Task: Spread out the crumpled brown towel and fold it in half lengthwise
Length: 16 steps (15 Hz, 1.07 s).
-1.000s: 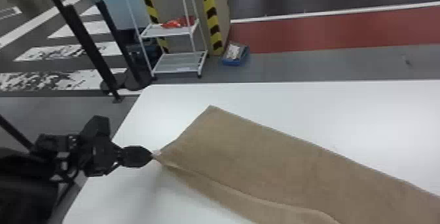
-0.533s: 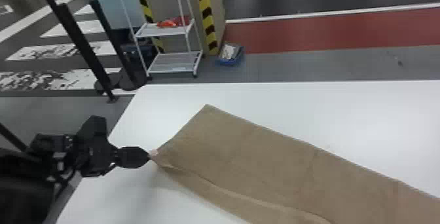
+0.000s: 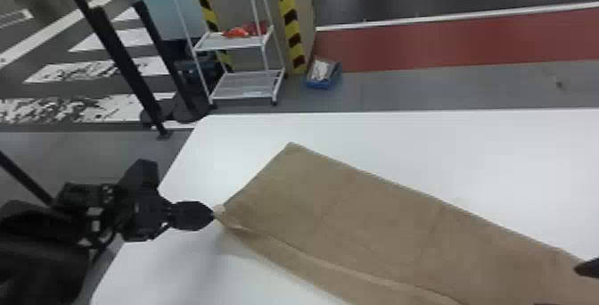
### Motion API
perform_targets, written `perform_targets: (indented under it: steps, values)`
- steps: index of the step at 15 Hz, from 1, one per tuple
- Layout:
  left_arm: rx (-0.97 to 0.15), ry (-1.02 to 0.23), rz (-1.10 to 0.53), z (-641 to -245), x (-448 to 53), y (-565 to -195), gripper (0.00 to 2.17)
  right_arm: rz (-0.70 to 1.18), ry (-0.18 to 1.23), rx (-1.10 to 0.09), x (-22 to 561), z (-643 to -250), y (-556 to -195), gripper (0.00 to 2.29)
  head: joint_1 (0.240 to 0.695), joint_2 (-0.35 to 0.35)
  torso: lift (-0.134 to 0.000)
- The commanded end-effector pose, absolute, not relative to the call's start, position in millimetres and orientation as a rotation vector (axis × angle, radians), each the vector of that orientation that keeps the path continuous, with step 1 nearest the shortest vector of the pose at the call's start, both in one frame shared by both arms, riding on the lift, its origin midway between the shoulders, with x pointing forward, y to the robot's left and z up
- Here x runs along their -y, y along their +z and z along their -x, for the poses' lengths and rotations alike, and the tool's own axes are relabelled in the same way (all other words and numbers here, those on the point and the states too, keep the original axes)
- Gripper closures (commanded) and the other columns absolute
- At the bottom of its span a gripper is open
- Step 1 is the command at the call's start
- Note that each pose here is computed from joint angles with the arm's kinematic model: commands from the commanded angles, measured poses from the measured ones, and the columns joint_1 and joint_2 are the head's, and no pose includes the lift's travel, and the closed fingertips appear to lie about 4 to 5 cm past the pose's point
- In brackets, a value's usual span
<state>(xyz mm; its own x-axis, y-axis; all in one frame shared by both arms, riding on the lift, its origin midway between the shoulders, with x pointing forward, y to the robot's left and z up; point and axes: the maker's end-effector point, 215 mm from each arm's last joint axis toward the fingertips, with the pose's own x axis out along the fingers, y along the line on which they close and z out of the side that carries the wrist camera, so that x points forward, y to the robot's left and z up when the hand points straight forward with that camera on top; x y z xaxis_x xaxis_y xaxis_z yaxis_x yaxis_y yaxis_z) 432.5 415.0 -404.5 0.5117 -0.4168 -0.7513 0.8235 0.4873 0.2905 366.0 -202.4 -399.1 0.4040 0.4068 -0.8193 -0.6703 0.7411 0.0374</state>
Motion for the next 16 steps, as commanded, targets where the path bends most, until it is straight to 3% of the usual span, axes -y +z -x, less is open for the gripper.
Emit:
perform_targets:
  steps: [1, 6, 11, 14, 16]
  values:
    - [-0.665, -0.821, -0.706, -432, -418, -404, 2.0, 0.346, 0.755, -0.961, 184, -364, -417, 0.2, 0.695, 0.291, -0.125]
    - [-0.665, -0.821, -0.708, -433, -417, -404, 2.0, 0.393, 0.809, -0.97, 165, -359, -428, 0.28, 0.695, 0.34, -0.125]
    - [-0.668, -0.817, -0.711, -433, -418, -404, 2.0, 0.798, 0.981, -0.8, 187, -385, -415, 0.28, 0.695, 0.34, -0.125]
    - [-0.667, -0.816, -0.709, -435, -415, -405, 2.0, 1.057, 1.095, -0.637, 170, -393, -397, 0.28, 0.695, 0.315, -0.125]
    - [-0.672, -0.814, -0.715, -435, -415, -406, 2.0, 1.113, 1.126, -0.587, 164, -396, -390, 0.29, 0.695, 0.319, -0.125]
